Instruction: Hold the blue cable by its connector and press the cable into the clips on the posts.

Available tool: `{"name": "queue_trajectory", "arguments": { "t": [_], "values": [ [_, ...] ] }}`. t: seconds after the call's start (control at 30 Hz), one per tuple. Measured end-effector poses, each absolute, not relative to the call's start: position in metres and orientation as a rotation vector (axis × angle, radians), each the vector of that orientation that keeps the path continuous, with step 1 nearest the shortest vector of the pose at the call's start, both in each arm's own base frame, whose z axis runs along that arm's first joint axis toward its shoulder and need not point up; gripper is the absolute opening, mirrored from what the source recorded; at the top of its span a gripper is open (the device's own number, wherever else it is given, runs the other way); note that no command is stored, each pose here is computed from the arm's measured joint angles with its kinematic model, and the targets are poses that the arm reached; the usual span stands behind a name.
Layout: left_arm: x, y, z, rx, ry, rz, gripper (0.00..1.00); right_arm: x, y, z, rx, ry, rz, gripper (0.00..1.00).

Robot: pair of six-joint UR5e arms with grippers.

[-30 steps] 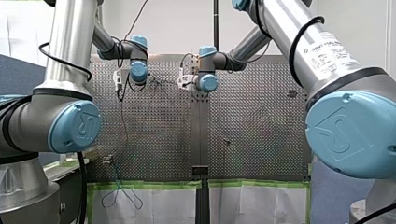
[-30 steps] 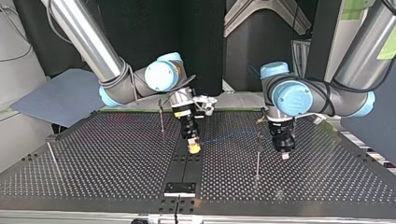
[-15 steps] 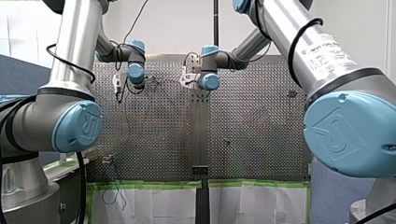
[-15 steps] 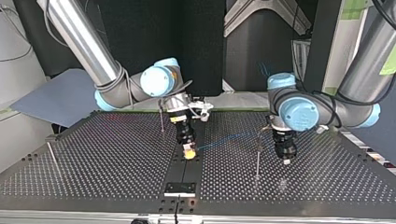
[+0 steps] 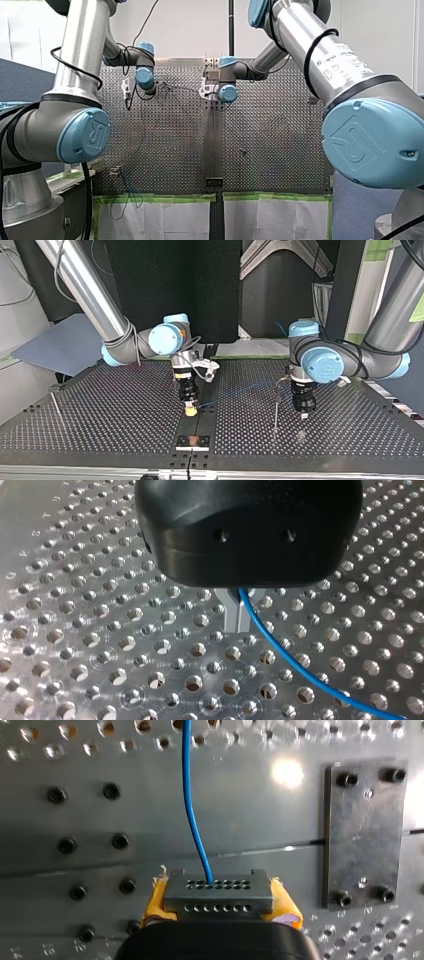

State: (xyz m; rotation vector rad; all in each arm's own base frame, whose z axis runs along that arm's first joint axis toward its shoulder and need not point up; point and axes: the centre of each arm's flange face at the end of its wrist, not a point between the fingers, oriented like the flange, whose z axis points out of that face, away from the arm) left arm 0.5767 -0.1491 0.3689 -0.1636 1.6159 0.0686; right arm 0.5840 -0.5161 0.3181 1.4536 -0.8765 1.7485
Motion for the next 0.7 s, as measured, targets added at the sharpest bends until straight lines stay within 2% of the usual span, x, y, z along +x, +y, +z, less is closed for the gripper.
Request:
{"name": "queue_trajectory", "arguments": {
  "t": [0.3,0.7],
  "values": [
    [0.585,-0.145,0.363,-0.139,1.684,0.128,0.0,0.573,-0.528,0.318,1.397,-0.917,1.673,0.0],
    [0.586,-0.144,0.355,-0.124,1.763,0.135,0.0,0.563,-0.532,0.317,1.354,-0.943,1.54,0.0]
  ]
}}
